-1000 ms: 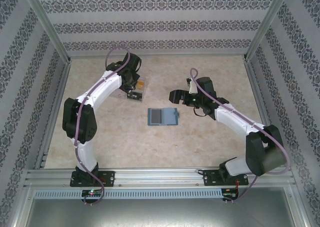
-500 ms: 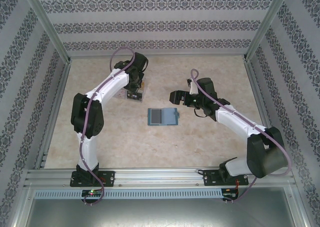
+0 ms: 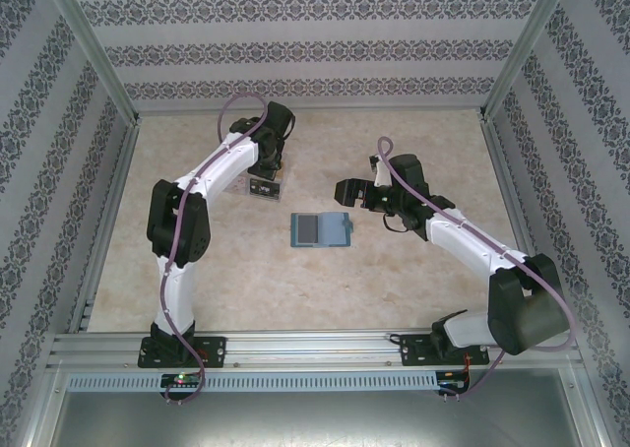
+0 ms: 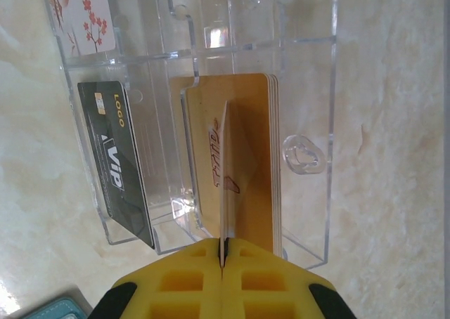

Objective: Take the credit cards out of the card holder

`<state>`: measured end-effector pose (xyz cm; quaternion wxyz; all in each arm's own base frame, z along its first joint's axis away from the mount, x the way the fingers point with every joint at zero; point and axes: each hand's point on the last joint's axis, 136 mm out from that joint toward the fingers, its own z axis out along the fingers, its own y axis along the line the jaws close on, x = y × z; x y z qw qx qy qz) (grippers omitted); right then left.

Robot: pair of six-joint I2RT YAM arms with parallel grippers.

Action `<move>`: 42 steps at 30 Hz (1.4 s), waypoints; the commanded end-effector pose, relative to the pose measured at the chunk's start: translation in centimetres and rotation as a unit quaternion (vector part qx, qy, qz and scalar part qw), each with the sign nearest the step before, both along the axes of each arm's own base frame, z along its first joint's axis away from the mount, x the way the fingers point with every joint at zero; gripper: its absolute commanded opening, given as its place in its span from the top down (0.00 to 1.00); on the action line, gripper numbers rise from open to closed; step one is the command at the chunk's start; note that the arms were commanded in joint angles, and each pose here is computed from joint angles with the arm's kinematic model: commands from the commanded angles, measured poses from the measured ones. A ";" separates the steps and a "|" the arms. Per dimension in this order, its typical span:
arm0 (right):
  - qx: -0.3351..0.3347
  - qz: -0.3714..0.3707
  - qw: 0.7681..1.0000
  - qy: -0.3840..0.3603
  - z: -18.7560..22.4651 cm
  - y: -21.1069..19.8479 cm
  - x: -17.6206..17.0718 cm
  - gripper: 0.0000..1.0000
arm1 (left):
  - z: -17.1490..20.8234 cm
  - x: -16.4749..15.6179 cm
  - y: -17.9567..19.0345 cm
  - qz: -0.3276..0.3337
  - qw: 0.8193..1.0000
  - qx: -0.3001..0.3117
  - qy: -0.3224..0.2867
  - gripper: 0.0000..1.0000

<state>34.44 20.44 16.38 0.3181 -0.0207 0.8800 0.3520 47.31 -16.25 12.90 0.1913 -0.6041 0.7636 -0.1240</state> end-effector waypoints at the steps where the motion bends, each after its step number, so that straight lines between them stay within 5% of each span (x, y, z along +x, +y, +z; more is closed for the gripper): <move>1: 0.002 0.002 1.000 -0.002 0.4 0.2 -0.8 0.02 | 0.1 0.1 0.9 0.026 1.000 0.008 0.005 1.00; 19: -0.001 0.011 1.000 0.005 -0.2 1.0 -1.3 0.02 | -0.8 -0.8 2.3 0.055 0.998 0.024 0.018 1.00; 28: -0.002 0.013 1.000 0.007 -0.2 1.1 -1.4 0.02 | -1.2 1.3 1.1 0.024 1.000 -0.004 -0.001 1.00; 38: -0.004 0.011 1.000 0.012 -0.5 1.1 -1.4 0.02 | -1.0 2.1 0.8 -0.006 1.000 -0.003 -0.010 0.65; 42: -0.006 0.010 1.000 0.011 -0.5 1.0 -1.3 0.02 | 0.2 2.4 1.0 -0.022 0.999 0.008 -0.025 0.60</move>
